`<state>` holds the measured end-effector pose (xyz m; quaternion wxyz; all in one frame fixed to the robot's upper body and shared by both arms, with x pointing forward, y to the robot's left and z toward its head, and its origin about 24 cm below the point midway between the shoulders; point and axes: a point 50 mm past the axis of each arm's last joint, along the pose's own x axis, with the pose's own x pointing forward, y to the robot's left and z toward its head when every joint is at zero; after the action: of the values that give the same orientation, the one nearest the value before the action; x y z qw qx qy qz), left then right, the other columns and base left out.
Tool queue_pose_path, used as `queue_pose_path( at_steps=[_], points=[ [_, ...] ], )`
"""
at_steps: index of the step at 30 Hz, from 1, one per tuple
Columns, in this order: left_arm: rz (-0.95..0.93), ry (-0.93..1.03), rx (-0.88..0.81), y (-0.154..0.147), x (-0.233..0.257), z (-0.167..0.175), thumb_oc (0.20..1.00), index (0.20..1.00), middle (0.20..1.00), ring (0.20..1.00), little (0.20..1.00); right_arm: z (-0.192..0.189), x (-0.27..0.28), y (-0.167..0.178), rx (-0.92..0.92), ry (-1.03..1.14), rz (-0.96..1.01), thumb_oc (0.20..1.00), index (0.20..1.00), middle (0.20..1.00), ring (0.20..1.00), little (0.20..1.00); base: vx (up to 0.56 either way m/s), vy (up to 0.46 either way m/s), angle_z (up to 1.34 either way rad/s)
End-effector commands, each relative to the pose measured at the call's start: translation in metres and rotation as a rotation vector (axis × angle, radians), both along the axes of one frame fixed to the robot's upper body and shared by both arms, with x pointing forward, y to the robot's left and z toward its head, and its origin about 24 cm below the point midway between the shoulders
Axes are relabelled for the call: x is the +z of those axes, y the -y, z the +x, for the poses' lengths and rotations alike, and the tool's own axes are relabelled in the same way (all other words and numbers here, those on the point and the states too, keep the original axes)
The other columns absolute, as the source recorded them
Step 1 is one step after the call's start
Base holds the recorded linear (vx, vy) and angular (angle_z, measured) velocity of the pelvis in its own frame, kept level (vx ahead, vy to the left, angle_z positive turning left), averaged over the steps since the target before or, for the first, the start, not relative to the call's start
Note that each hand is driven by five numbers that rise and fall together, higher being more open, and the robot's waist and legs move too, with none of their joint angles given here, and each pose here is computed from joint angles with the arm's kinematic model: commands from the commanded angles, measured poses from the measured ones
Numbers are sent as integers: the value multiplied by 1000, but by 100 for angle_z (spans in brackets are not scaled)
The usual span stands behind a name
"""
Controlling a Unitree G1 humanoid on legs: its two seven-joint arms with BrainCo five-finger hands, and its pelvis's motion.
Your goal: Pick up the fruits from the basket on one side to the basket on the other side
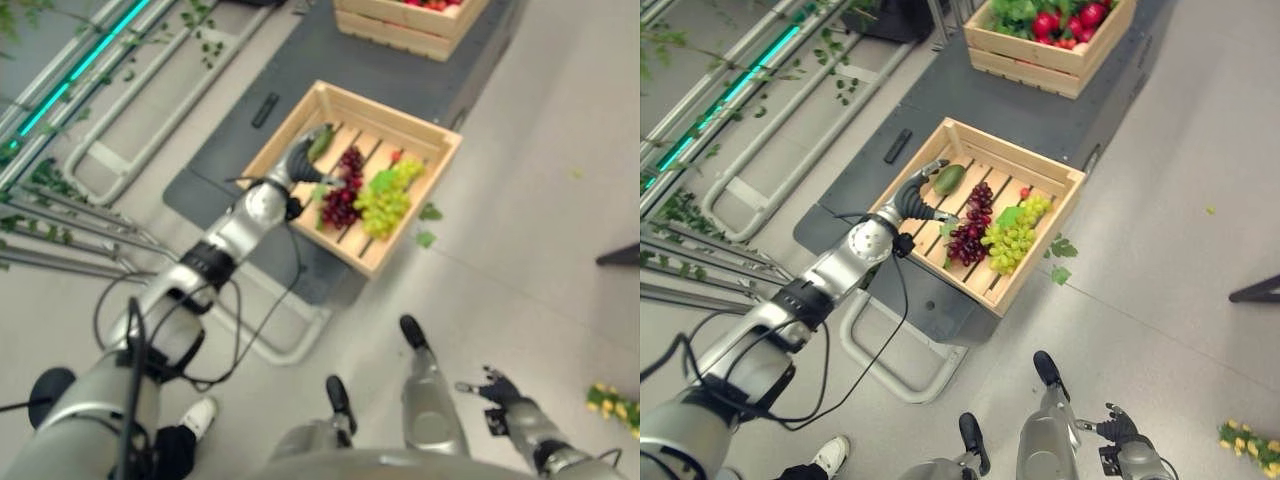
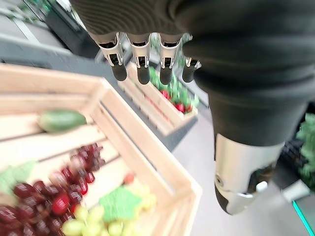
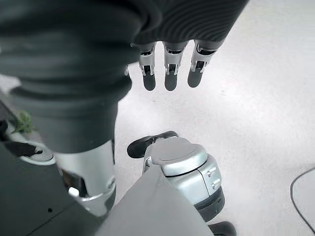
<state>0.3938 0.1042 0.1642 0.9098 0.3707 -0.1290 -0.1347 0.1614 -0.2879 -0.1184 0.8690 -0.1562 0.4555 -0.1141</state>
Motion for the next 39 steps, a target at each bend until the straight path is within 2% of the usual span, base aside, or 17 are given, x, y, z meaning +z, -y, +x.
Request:
queue_pose_path(
  at_steps=[1,6,14,18,27,32,39],
  points=[
    [17,51,124,-18,28,18,1000,1000,1000,1000,1000,6,8,13,-30,37,-35,1000,1000,1000,1000,1000,-7,47,-32],
    [37,-14,213,-29,19,26,1000,1000,1000,1000,1000,11,10,8,-35,75,-22,1000,1000,1000,1000,1000,-18,26,-52],
    [21,-138,384,-67,-4,28,1000,1000,1000,1000,1000,7,8,5,-44,92,-17,1000,1000,1000,1000,1000,-6,-6,-39],
    [-55,-192,476,-86,-21,23,1000,1000,1000,1000,1000,6,7,1,-53,102,-9,1000,1000,1000,1000,1000,-6,-25,-15],
    [-248,-255,717,-159,-48,-1,1000,1000,1000,1000,1000,18,9,-13,-11,143,-8,1000,1000,1000,1000,1000,-6,-57,-10],
    [-282,-258,781,-183,-50,-10,1000,1000,1000,1000,1000,27,12,-19,23,168,-10,1000,1000,1000,1000,1000,-12,-47,-1],
    [-340,-252,799,-187,-49,-12,1000,1000,1000,1000,1000,35,16,-23,42,196,-7,1000,1000,1000,1000,1000,0,0,0]
  ],
)
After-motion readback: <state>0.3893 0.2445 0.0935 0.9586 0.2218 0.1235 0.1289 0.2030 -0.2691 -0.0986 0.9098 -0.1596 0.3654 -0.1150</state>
